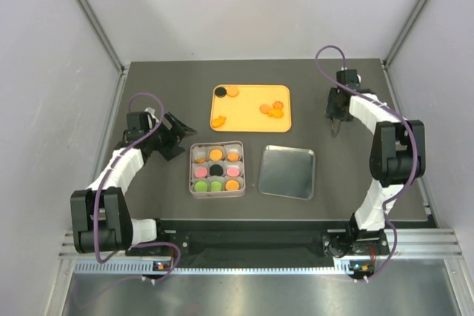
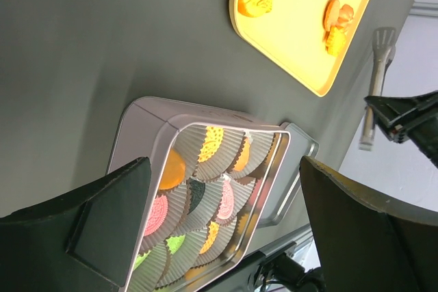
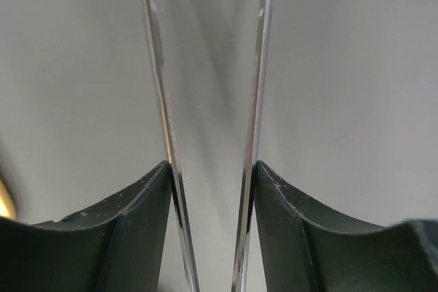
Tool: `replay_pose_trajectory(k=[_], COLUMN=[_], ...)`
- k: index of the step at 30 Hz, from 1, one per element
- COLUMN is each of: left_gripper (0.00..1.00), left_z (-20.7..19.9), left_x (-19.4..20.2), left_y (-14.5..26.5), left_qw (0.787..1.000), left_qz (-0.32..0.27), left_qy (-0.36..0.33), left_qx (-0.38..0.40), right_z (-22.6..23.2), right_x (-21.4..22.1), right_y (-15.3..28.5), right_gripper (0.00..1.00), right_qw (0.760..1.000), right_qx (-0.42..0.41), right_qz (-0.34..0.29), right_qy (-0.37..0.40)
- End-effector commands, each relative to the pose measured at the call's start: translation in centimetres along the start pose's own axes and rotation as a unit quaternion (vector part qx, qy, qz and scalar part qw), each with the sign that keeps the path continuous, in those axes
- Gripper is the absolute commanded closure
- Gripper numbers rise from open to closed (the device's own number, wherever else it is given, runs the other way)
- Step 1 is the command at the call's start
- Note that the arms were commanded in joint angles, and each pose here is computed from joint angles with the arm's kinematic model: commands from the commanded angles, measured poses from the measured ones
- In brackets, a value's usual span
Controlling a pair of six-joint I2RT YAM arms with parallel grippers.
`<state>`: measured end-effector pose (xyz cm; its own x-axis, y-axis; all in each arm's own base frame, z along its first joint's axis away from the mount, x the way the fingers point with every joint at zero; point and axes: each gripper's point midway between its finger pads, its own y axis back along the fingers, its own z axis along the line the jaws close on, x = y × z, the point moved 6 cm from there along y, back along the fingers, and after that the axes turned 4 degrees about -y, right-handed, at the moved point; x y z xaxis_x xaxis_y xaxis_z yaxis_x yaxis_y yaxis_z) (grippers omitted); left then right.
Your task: Pack the cookies
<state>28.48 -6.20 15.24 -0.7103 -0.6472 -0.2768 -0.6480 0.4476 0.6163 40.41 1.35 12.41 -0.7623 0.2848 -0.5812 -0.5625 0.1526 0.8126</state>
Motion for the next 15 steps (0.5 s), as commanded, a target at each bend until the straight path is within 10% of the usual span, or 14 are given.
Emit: replay_pose_trajectory(k=[1,15], left_gripper=[0.06,0.05], left_z=[-0.8,0.4], left_x=[-0.4,0.1], left_y=[0.4,0.3], left_qw=[1.0,1.0], left_qz=[-0.02,-0.023], left_qy=[-0.013,-0.012], left_qx=[0.018,-0.006], right_z=[-0.3,-0.4], right_x=[-0.3,0.5], right_y=[-1.1,-0.4], right_gripper=[0.5,0.27], right_qw=[1.0,0.999], right_qx=[0.006,-0.032], right_qz=[-0.015,0.004], right_qy=[-0.018,-0.035])
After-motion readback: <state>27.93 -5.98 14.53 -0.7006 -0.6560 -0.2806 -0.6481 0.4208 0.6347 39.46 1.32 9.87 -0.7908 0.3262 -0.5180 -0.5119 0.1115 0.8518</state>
